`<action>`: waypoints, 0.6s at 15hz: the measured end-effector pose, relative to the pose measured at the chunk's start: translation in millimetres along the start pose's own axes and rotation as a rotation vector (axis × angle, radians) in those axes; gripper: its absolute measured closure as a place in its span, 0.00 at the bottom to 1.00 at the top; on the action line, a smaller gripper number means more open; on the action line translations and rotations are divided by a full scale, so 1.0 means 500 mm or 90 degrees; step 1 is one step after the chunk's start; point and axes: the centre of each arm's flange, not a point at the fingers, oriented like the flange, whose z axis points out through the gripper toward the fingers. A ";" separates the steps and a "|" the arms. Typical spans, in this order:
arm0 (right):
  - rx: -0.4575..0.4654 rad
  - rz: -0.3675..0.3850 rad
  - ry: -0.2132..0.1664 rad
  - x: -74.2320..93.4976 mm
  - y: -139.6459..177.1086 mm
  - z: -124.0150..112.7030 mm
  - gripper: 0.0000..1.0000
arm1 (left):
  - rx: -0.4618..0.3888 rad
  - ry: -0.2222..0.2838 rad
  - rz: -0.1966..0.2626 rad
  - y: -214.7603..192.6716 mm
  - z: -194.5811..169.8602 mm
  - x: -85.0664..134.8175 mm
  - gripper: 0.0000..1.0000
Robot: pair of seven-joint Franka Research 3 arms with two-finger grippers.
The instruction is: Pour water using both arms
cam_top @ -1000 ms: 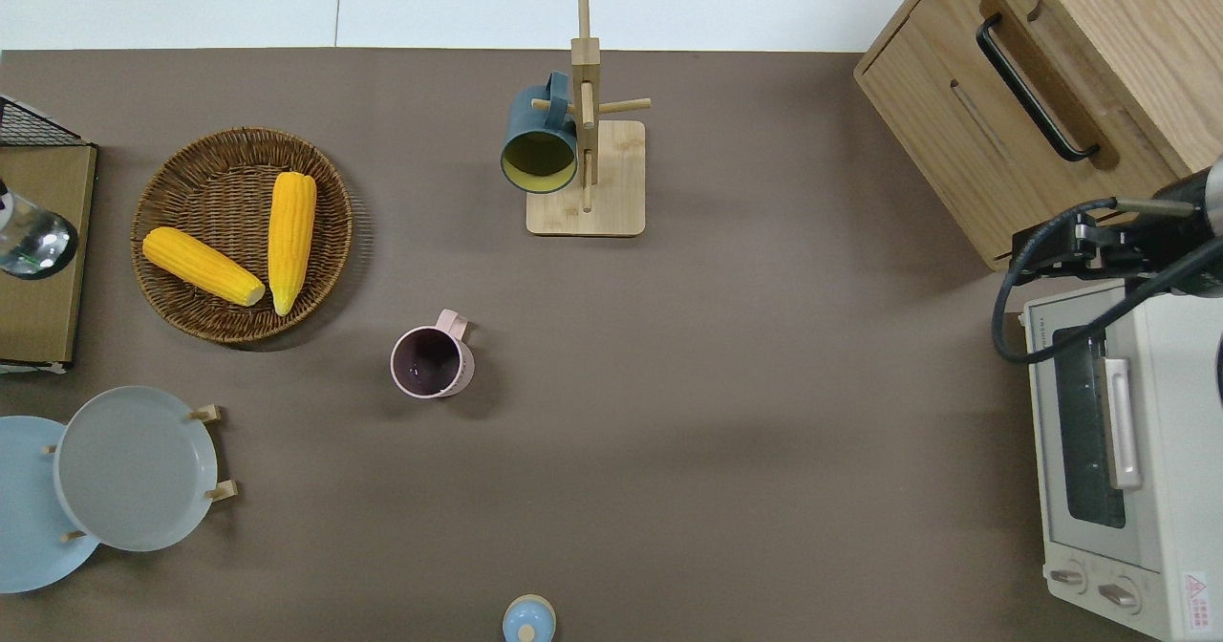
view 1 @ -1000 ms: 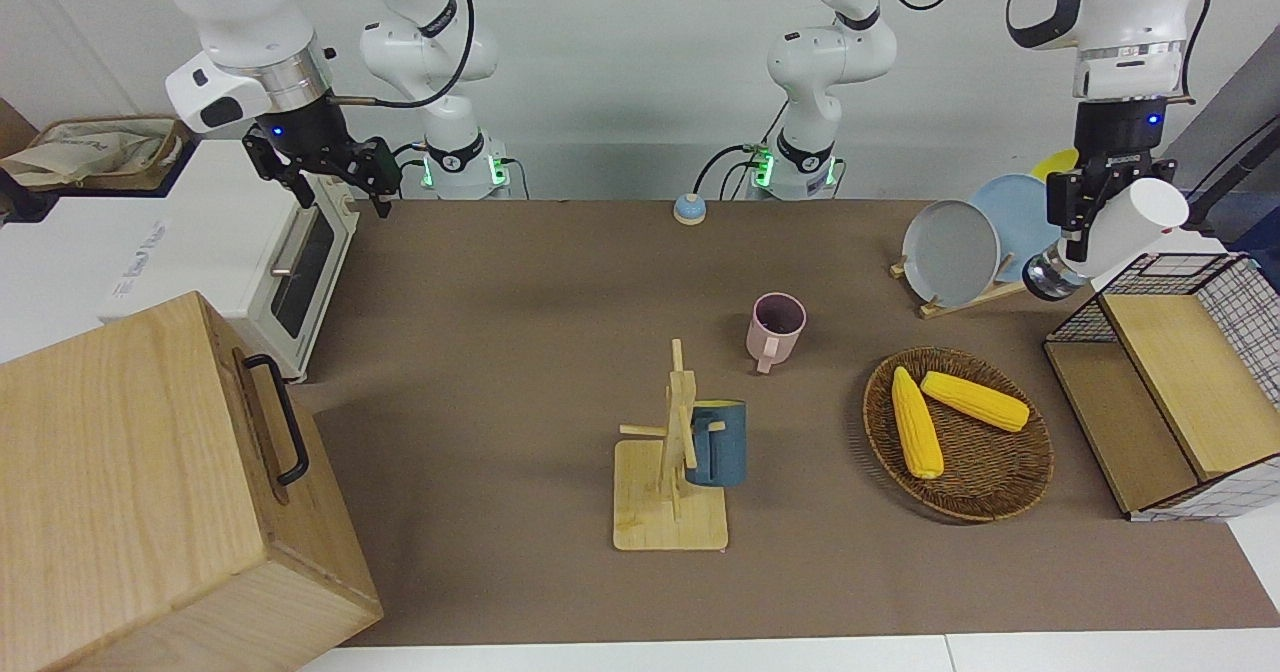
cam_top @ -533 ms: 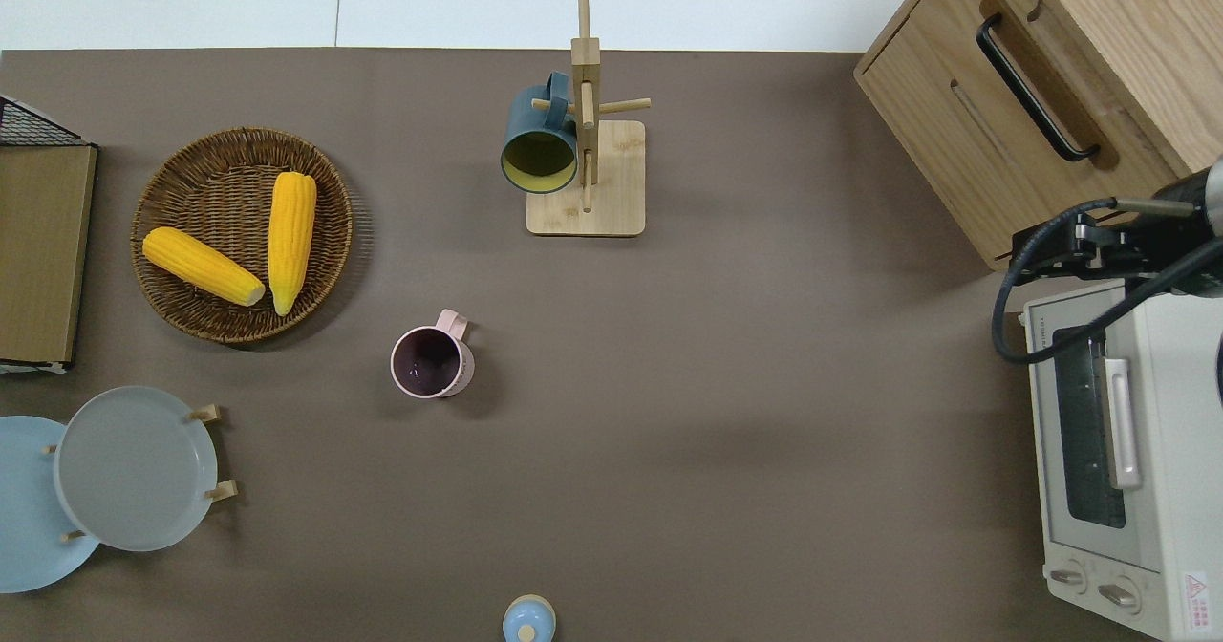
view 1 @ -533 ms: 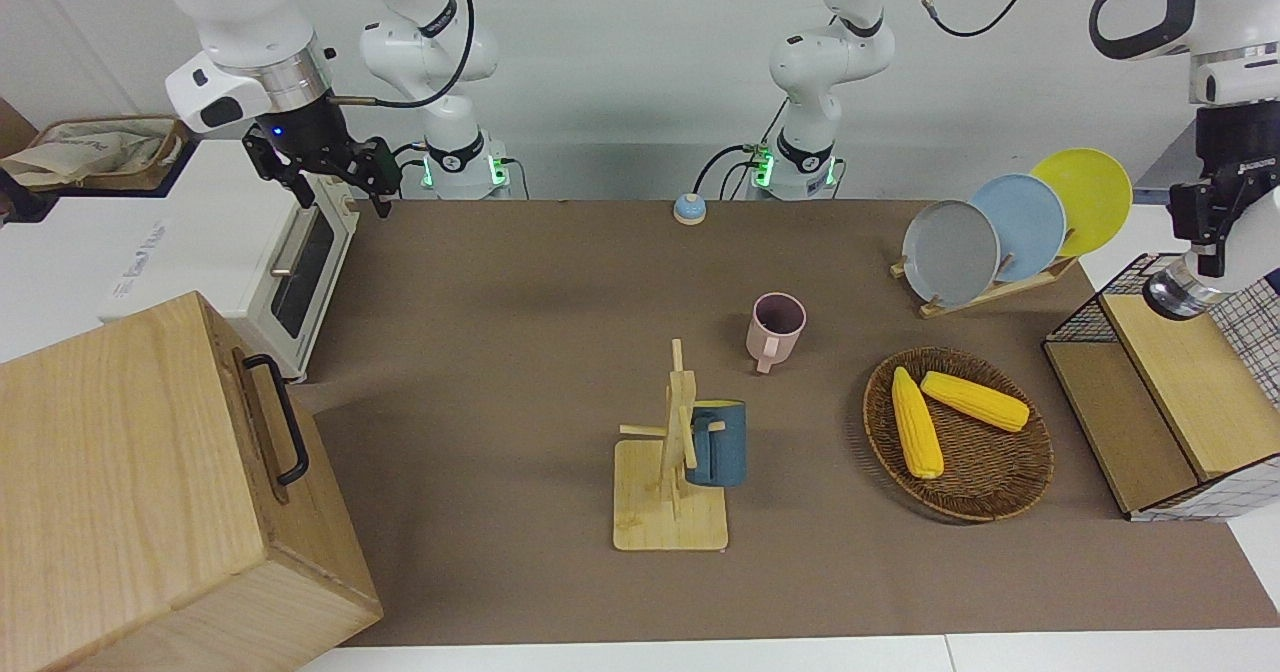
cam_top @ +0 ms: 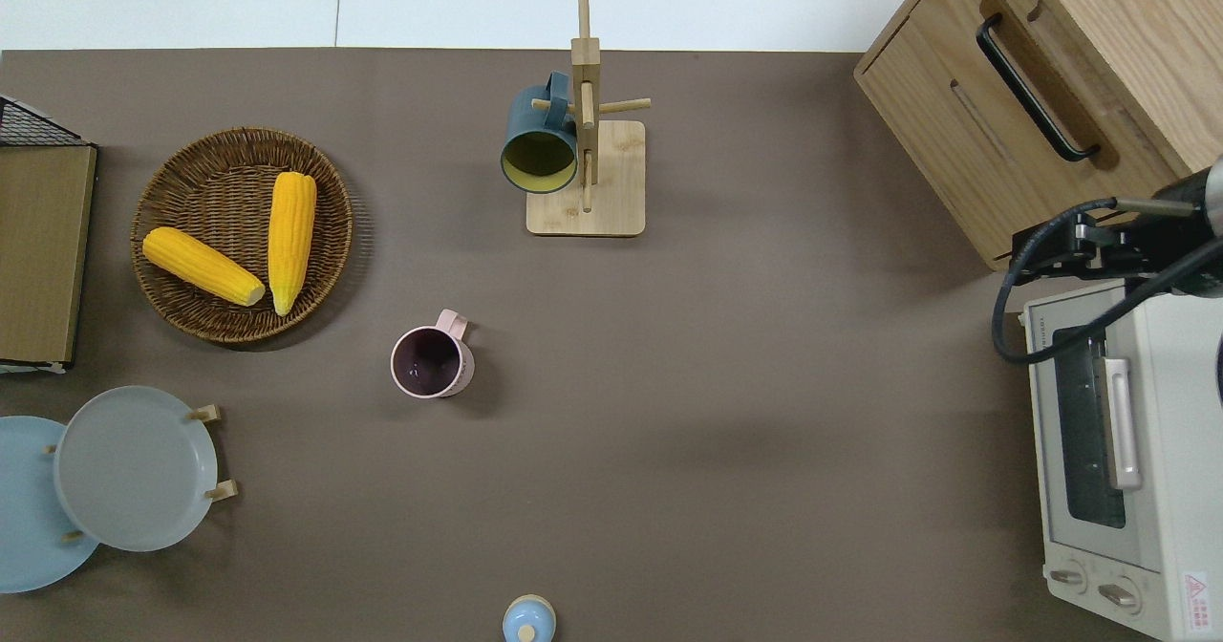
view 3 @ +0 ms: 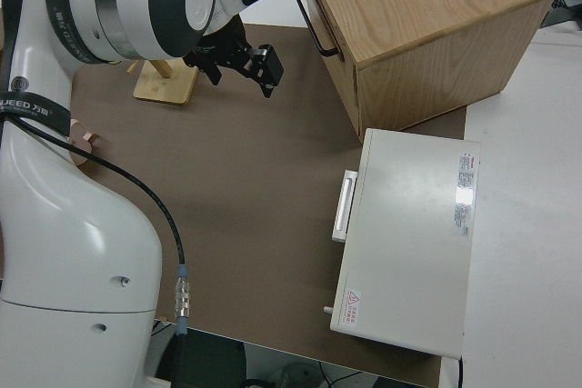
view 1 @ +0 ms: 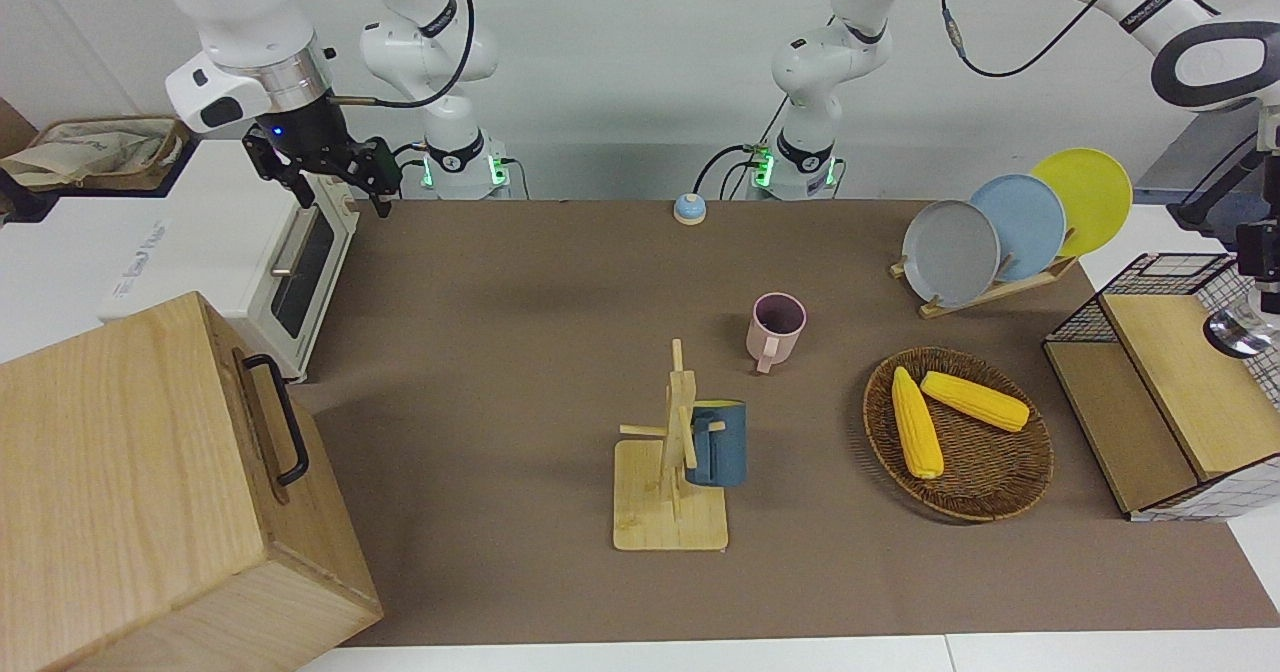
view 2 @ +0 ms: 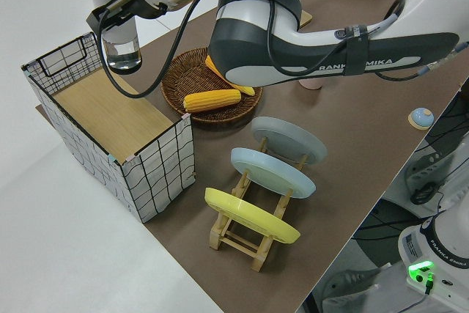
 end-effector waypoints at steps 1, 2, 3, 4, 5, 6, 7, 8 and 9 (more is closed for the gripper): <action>0.000 0.000 0.000 0.000 0.000 0.000 0.01 | -0.005 0.004 -0.002 -0.020 0.010 -0.009 0.37; 0.000 0.000 0.000 0.000 0.000 0.000 0.01 | -0.011 0.009 -0.006 -0.042 0.021 -0.022 0.37; 0.000 0.000 0.000 0.000 0.000 0.000 0.01 | -0.017 0.014 -0.008 -0.060 0.029 -0.032 0.37; 0.000 0.000 0.000 0.000 0.000 0.000 0.01 | -0.022 0.019 -0.010 -0.071 0.035 -0.040 0.37; 0.000 0.000 0.000 0.000 0.000 0.000 0.01 | -0.026 0.022 -0.011 -0.078 0.040 -0.046 0.37; 0.000 0.000 0.000 0.000 0.000 0.000 0.01 | -0.029 0.023 -0.011 -0.081 0.045 -0.050 0.37; 0.000 0.000 0.000 0.000 0.000 0.000 0.01 | -0.031 0.023 -0.010 -0.082 0.050 -0.053 0.37; 0.000 0.000 0.000 0.000 0.000 0.000 0.01 | -0.031 0.024 -0.013 -0.088 0.055 -0.058 0.37; 0.000 0.000 0.000 0.000 0.000 0.000 0.01 | -0.030 0.028 -0.015 -0.099 0.060 -0.066 0.37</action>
